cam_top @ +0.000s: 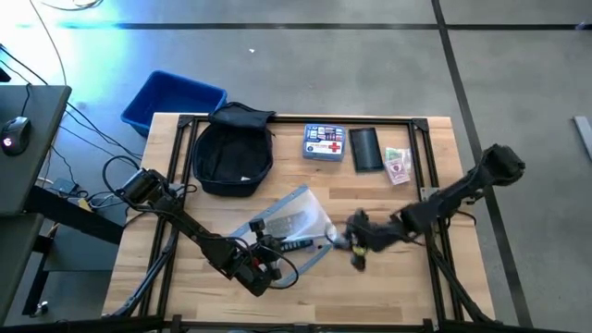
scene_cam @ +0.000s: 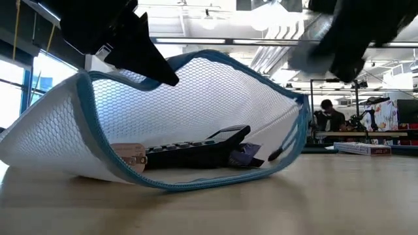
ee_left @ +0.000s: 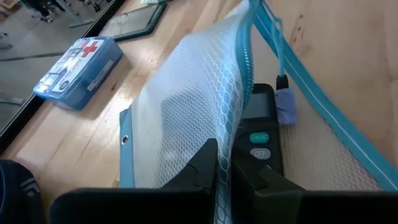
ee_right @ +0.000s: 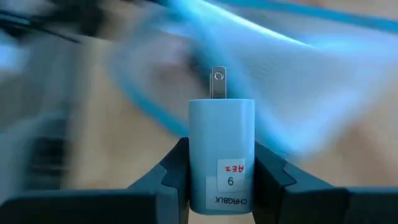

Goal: Unpack backpack
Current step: Put the blue charger adapter in the blue zipper bag

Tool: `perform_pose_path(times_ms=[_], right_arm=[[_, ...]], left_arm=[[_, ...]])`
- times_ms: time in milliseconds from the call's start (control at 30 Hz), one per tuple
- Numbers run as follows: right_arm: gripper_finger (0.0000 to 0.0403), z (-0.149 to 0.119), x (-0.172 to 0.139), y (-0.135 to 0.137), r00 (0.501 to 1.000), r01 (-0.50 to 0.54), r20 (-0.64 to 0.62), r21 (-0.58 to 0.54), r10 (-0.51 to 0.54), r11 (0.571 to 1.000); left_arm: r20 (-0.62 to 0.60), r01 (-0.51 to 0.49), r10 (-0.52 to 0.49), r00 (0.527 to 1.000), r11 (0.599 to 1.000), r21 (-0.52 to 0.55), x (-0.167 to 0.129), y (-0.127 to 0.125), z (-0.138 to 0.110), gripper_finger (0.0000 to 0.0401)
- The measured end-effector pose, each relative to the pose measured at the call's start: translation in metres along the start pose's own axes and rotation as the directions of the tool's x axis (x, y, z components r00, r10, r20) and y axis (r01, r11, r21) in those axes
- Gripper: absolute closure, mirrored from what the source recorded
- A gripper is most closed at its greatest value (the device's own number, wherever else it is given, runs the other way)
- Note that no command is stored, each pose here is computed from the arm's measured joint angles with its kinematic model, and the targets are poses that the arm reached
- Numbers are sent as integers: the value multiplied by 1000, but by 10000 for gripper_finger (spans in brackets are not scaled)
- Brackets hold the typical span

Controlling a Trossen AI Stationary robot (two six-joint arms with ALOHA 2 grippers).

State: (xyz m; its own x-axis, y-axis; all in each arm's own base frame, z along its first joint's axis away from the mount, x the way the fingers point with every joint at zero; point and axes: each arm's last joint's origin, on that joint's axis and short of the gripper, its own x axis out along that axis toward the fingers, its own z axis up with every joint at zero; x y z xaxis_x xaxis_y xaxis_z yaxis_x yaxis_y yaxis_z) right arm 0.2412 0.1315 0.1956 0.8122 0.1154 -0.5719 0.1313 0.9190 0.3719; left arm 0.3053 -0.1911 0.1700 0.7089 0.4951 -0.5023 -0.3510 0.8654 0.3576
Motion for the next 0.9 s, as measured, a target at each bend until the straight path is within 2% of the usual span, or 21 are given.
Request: perform_pose_path(times_ms=[133, 300, 433, 600, 700, 900], right_arm=[[315, 1, 0, 16, 991, -108, 73, -34, 110, 994], [315, -5, 23, 8, 994, -102, 22, -61, 103, 993], [315, -4, 48, -7, 999, -3, 50, -82, 7, 997], [315, 14, 71, -21, 971, 207, 122, -16, -204, 978], [312, 24, 82, -29, 954, 280, 110, 20, -280, 960], [221, 35, 101, -49, 929, 355, 92, 53, -359, 933]], left_arm=[[9, -23, 23, 1000, 998, -57, 3, 2, 2, 401], [46, -76, 81, 996, 991, -112, 4, 4, 4, 401], [74, -66, 74, 995, 992, -111, 1, 1, 6, 401], [105, -40, 44, 993, 998, -39, -5, -5, 8, 401], [124, -26, 28, 992, 999, -19, -9, -8, 9, 401], [129, -18, 18, 991, 1000, 4, -10, -10, 10, 401]])
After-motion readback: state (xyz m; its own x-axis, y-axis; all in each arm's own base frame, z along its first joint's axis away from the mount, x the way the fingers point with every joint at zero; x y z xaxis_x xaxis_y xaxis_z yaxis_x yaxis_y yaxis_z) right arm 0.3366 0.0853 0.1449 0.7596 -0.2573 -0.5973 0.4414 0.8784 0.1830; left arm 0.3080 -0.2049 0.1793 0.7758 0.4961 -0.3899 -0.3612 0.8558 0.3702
